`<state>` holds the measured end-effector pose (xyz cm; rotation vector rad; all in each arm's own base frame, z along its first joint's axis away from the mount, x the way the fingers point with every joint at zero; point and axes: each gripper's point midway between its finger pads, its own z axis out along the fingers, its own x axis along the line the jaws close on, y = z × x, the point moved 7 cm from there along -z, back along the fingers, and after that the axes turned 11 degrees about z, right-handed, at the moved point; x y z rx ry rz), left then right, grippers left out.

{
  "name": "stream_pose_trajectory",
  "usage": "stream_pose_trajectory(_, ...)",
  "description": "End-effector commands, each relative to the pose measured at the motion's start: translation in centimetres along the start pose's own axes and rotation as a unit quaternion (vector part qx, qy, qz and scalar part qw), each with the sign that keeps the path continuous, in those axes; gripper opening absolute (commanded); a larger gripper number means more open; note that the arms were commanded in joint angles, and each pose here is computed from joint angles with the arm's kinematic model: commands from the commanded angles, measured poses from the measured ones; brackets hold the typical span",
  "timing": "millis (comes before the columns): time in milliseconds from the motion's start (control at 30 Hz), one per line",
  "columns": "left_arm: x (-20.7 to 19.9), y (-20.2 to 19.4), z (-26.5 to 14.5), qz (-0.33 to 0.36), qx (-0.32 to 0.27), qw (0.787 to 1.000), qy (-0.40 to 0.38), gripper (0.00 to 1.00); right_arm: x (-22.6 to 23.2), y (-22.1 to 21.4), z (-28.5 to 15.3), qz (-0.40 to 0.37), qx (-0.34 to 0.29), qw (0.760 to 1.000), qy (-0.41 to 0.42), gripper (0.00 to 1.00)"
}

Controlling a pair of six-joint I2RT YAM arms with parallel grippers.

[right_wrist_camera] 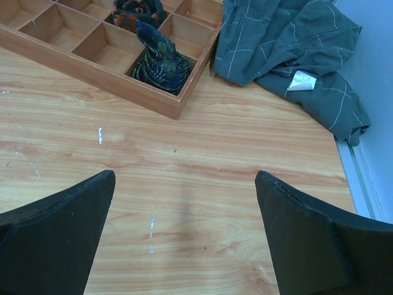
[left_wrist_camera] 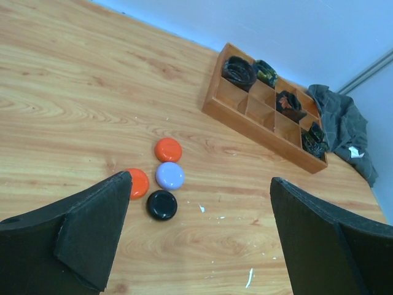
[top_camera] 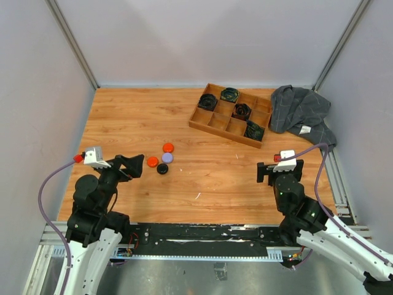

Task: Insert the wireless bluetooth earbuds into the charging case
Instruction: Reset both arms

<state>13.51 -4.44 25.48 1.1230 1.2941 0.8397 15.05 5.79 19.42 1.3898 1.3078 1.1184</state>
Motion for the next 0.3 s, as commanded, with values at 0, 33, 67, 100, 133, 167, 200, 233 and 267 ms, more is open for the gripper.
stream_pose_trajectory(0, 0.08, 0.64, 0.05, 0.012, -0.02, 1.0, 0.001, 0.99, -0.38, 0.22, 0.13, 0.019, -0.015, 0.999, -0.021, 0.99)
stream_pose_trajectory(33, 0.08, 0.64, 0.06, 0.012, -0.02, 1.0, 0.001, 0.99, -0.29, 0.27, 0.12, 0.019, -0.014, 1.0, -0.017, 0.99)
stream_pose_trajectory(67, 0.07, 0.6, 0.08, 0.012, -0.02, 1.0, 0.001, 0.99, -0.2, 0.31, 0.12, 0.018, -0.014, 1.0, -0.011, 0.99)
stream_pose_trajectory(100, 0.07, 0.62, 0.07, 0.013, -0.02, 1.0, 0.0, 0.99, -0.16, 0.41, 0.09, 0.019, -0.015, 1.0, -0.008, 0.99)
stream_pose_trajectory(133, 0.08, 0.61, 0.09, 0.013, -0.02, 1.0, 0.0, 0.99, -0.15, 0.43, 0.08, 0.019, -0.016, 1.0, -0.006, 0.99)
stream_pose_trajectory(167, 0.09, 0.57, 0.13, 0.013, -0.019, 1.0, 0.001, 0.99, -0.17, 0.47, 0.07, 0.018, -0.017, 1.0, -0.007, 0.99)
stream_pose_trajectory(200, 0.06, 0.6, 0.11, 0.014, -0.02, 1.0, -0.001, 0.99, -0.17, 0.51, 0.06, 0.019, -0.017, 1.0, -0.007, 0.98)
stream_pose_trajectory(233, 0.04, 0.55, 0.15, 0.014, -0.019, 1.0, -0.002, 0.99, -0.16, 0.45, 0.06, 0.019, -0.017, 1.0, -0.006, 0.99)
stream_pose_trajectory(267, 0.03, 0.52, 0.17, 0.015, -0.018, 1.0, -0.003, 0.99, -0.17, 0.42, 0.07, 0.019, -0.017, 1.0, -0.006, 0.98)
